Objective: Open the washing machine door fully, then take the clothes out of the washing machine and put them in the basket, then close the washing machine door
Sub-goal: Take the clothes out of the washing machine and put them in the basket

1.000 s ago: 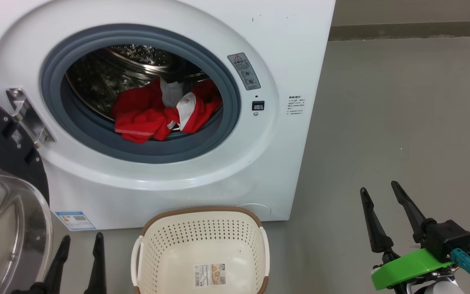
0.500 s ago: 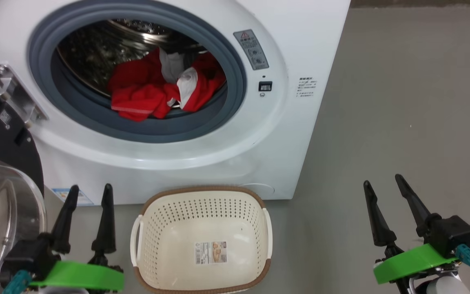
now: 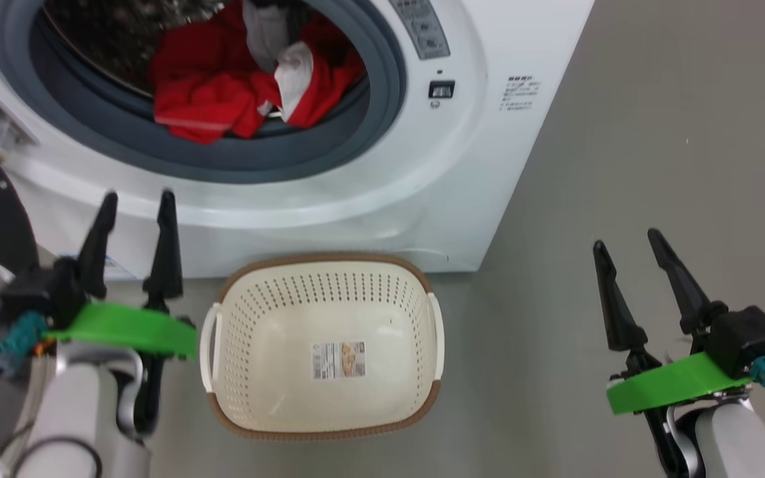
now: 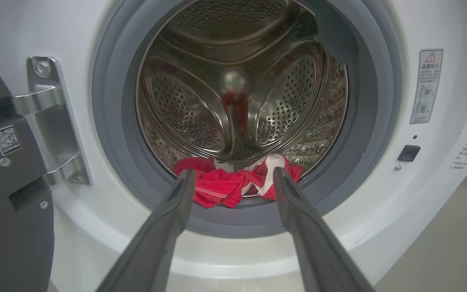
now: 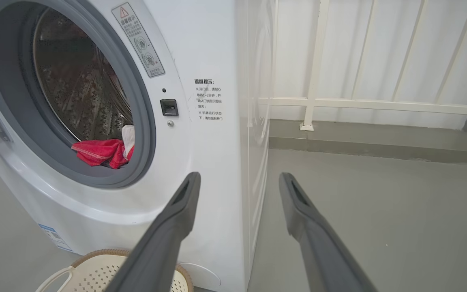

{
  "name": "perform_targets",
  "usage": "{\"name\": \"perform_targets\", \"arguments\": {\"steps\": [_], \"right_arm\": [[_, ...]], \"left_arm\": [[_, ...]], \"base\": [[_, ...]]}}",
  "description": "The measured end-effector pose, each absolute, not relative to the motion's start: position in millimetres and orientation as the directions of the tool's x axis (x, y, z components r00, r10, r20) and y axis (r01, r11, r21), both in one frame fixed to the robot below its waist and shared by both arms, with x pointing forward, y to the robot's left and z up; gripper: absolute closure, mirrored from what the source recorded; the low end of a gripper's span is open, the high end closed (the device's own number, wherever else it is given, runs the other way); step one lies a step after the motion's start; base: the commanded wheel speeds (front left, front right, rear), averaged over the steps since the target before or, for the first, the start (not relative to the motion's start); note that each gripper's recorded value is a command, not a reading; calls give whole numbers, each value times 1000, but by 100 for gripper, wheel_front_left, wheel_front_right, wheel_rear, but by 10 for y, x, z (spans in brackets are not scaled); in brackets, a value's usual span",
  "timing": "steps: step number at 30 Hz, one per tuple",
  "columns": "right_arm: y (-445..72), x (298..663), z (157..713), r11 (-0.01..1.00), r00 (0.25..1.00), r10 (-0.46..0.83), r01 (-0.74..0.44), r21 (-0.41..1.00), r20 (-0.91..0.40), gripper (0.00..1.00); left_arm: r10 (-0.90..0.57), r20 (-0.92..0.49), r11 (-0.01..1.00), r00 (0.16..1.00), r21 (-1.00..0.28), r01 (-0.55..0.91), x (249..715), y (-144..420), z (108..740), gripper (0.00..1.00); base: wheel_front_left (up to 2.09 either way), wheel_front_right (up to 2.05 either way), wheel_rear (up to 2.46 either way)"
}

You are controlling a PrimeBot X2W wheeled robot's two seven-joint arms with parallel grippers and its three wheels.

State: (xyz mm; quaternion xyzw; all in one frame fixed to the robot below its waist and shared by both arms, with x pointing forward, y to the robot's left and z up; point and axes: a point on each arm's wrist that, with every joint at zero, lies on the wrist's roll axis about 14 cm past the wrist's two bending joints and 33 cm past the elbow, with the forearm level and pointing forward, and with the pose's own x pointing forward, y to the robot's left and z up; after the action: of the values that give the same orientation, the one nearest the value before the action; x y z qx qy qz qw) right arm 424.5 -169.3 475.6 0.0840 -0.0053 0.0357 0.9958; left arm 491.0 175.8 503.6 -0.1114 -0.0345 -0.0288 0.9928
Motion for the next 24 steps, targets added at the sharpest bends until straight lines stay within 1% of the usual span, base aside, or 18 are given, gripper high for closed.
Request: {"name": "perform_targets", "arguments": {"steps": [8, 10, 14, 18, 24], "right_arm": [[-1686, 4460, 4569, 983, 997, 73, -69, 167, -15, 0], [-1669, 4518, 4517, 984, 997, 79, -74, 164, -23, 0], [-1662, 4618, 4410, 984, 996, 81, -74, 164, -38, 0], [-1670, 4687, 4274, 984, 995, 81, -70, 162, -63, 0], [-1697, 4748, 4105, 986, 992, 78, -62, 157, -95, 0]], "left_arm": [[-71, 19, 971, 997, -226, 73, 5429, 1664, 4845, 0], [-78, 10, 966, 997, -247, 78, 5570, 1618, 4814, 0], [-115, -27, 962, 993, -250, 105, 5794, 1489, 4672, 0], [-150, -53, 964, 987, -230, 134, 6031, 1389, 4570, 0], [-161, -88, 972, 983, -189, 142, 6366, 1404, 4433, 0]], "base": [[0, 0, 0], [0, 0, 0], [0, 0, 0], [0, 0, 0], [0, 0, 0]]}}
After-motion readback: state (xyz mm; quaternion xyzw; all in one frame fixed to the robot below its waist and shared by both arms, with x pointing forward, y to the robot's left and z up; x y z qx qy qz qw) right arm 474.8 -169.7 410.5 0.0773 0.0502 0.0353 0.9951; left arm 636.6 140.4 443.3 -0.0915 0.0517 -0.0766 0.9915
